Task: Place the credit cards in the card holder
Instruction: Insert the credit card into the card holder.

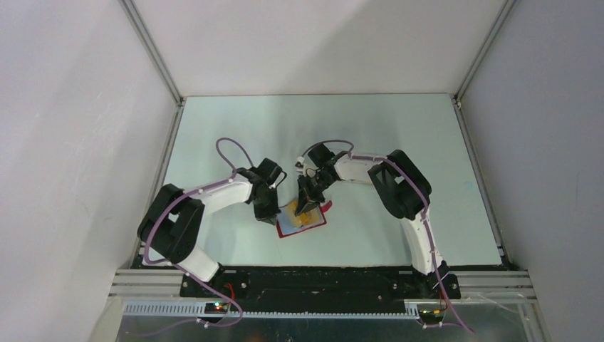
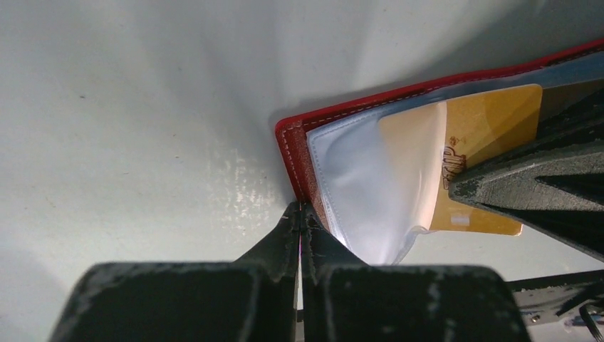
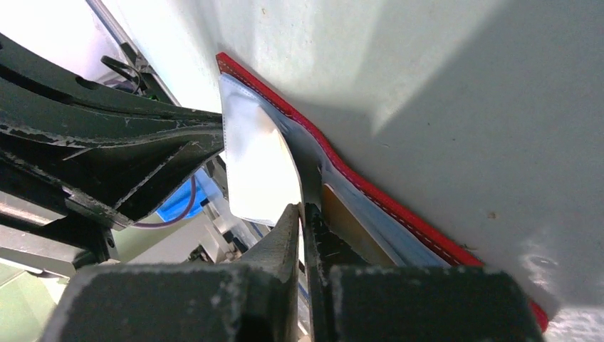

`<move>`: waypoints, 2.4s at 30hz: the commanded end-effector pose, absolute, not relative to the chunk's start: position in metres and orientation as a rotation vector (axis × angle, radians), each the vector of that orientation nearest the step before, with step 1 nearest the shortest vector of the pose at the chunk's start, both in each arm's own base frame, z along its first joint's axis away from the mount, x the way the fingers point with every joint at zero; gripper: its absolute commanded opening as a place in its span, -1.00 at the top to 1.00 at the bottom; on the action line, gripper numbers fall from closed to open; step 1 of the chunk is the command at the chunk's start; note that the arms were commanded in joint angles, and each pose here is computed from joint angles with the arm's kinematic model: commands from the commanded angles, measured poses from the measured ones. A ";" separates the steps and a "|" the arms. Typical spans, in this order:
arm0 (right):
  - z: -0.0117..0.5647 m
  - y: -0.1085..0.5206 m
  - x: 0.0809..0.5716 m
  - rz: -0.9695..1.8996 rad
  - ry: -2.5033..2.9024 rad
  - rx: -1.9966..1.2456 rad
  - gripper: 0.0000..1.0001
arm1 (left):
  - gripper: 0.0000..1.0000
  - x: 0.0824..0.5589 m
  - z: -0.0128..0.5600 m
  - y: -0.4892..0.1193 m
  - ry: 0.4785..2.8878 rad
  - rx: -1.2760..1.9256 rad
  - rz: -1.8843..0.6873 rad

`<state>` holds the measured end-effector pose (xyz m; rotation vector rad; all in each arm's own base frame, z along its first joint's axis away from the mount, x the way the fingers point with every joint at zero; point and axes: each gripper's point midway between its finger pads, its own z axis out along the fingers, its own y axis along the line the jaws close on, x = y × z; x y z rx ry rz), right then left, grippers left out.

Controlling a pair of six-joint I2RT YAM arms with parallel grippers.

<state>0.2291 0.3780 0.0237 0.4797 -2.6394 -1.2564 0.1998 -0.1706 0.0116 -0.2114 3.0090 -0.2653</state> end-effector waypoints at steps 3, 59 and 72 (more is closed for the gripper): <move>0.017 0.380 0.219 -1.105 -2.794 0.478 0.43 | 0.99 0.205 0.015 -0.144 2.963 -0.177 -0.079; 0.019 0.312 0.208 -0.706 -2.880 0.360 0.07 | 0.07 0.203 0.015 -0.231 2.937 -0.234 -0.659; 0.029 0.352 0.193 -0.858 -2.813 0.511 0.29 | 0.16 0.202 0.009 -0.229 2.946 -0.223 -0.615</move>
